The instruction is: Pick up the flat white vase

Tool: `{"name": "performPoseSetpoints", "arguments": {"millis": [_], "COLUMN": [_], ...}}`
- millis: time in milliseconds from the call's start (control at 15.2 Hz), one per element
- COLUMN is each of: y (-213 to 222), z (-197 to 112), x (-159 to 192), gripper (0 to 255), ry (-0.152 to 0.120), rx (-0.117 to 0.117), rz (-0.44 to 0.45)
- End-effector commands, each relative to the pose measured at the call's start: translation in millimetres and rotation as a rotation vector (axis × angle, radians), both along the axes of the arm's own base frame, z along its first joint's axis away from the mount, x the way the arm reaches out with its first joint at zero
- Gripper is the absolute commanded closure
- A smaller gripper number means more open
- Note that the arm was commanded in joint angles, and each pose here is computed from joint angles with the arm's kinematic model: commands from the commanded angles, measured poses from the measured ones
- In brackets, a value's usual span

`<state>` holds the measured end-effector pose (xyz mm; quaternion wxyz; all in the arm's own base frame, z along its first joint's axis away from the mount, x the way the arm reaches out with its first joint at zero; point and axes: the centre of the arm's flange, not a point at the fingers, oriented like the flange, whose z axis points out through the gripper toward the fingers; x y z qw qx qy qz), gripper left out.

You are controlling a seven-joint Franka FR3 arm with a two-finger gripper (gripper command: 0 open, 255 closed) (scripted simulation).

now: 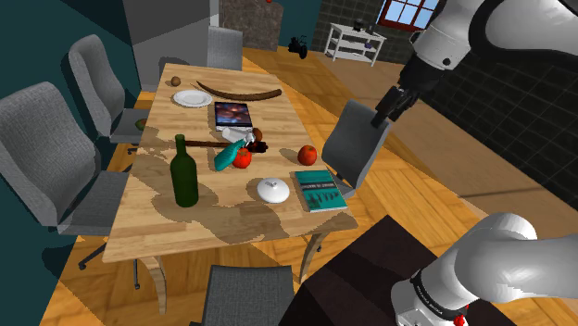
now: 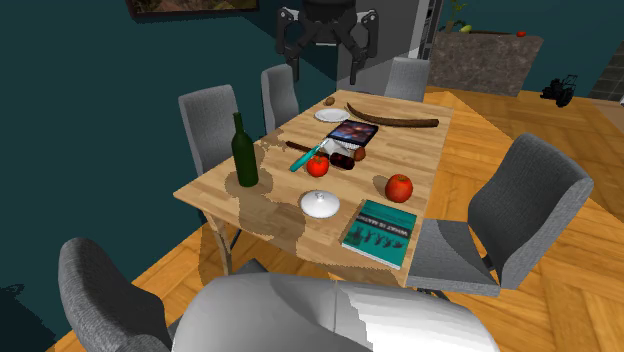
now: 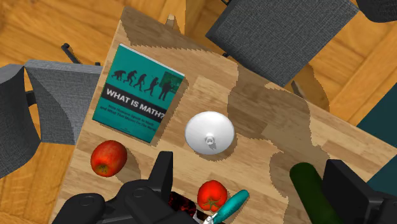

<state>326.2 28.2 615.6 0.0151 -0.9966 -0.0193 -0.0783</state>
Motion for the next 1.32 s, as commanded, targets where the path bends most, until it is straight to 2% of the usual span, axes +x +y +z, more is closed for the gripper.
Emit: {"name": "performPoseSetpoints", "arguments": {"millis": [0, 1254], "y": [0.0, 32.4], "z": [0.0, -208.3], "x": [0.0, 139.4], "gripper": [0, 0], "ry": [0.000, 0.012], "rx": [0.000, -0.067], "rz": [0.000, -0.033]}}
